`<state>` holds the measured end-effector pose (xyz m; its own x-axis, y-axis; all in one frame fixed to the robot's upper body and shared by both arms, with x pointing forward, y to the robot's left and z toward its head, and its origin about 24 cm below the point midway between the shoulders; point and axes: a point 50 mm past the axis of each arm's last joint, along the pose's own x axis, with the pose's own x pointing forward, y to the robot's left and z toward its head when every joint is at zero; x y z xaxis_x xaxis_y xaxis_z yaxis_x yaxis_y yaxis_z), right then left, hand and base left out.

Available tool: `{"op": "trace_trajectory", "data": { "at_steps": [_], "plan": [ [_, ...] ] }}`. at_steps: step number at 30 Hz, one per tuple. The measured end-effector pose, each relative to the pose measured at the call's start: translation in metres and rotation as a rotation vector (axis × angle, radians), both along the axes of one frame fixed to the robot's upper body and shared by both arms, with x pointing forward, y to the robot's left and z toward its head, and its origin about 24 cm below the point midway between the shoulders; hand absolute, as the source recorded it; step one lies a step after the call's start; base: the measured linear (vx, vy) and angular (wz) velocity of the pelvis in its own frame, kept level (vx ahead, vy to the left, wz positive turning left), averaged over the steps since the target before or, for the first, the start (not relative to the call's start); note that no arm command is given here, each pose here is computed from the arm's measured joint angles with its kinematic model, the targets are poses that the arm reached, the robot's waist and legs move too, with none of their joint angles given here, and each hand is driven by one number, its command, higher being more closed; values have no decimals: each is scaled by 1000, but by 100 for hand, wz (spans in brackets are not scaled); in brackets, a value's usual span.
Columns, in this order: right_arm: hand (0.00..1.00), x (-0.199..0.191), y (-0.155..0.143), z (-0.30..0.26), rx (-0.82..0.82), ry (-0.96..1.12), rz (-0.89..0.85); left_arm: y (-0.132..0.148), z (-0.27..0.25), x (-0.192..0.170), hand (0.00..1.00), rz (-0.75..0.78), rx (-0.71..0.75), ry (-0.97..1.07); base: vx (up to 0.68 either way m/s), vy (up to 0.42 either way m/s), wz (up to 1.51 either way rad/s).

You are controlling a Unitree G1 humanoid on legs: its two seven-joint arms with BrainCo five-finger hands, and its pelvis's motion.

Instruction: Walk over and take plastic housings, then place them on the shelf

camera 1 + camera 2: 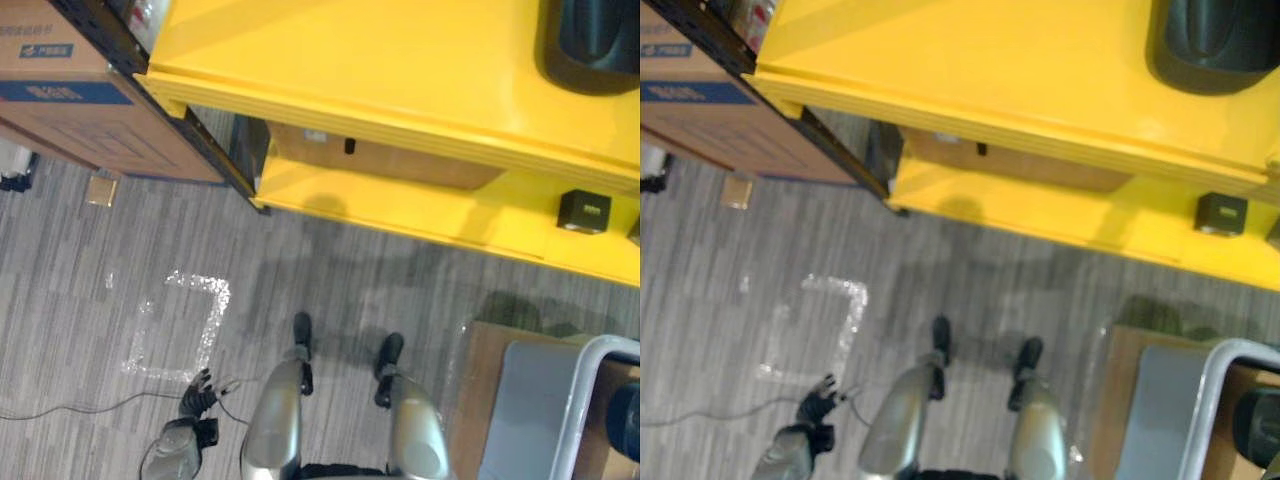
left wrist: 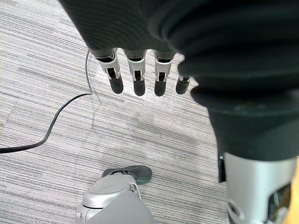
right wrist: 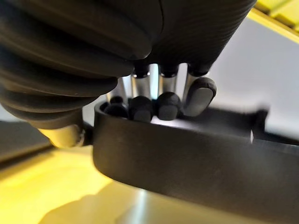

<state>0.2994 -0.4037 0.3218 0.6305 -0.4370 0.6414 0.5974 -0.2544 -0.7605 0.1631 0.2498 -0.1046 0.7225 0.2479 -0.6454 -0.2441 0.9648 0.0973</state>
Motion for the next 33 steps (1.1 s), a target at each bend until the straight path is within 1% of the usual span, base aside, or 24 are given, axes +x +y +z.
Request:
{"op": "trace_trajectory", "data": {
  "at_steps": [6,7,13,20,23,25,33],
  "plan": [
    [100,3,1,2,-9,13,-6,-2,-1,7,0,-7,0,9,1,14,10],
    [0,5,3,3,-17,24,-8,-5,-1,8,0,-20,0,11,0,0,0],
    [0,6,5,18,-1,-22,-19,-8,-1,10,0,-36,2,10,2,7,0],
    [0,3,-6,6,170,-113,-104,-17,-2,12,0,-73,0,6,6,2,1],
    [0,-1,-9,3,209,-231,-149,-18,-1,13,0,-61,4,-21,13,1,-3],
    [0,-8,-13,5,232,-353,-176,-20,0,15,0,-40,-16,-41,13,1,-2],
    [0,-27,-18,14,207,-630,-243,-23,1,16,0,-37,-25,-54,1,4,1]
  ]
}}
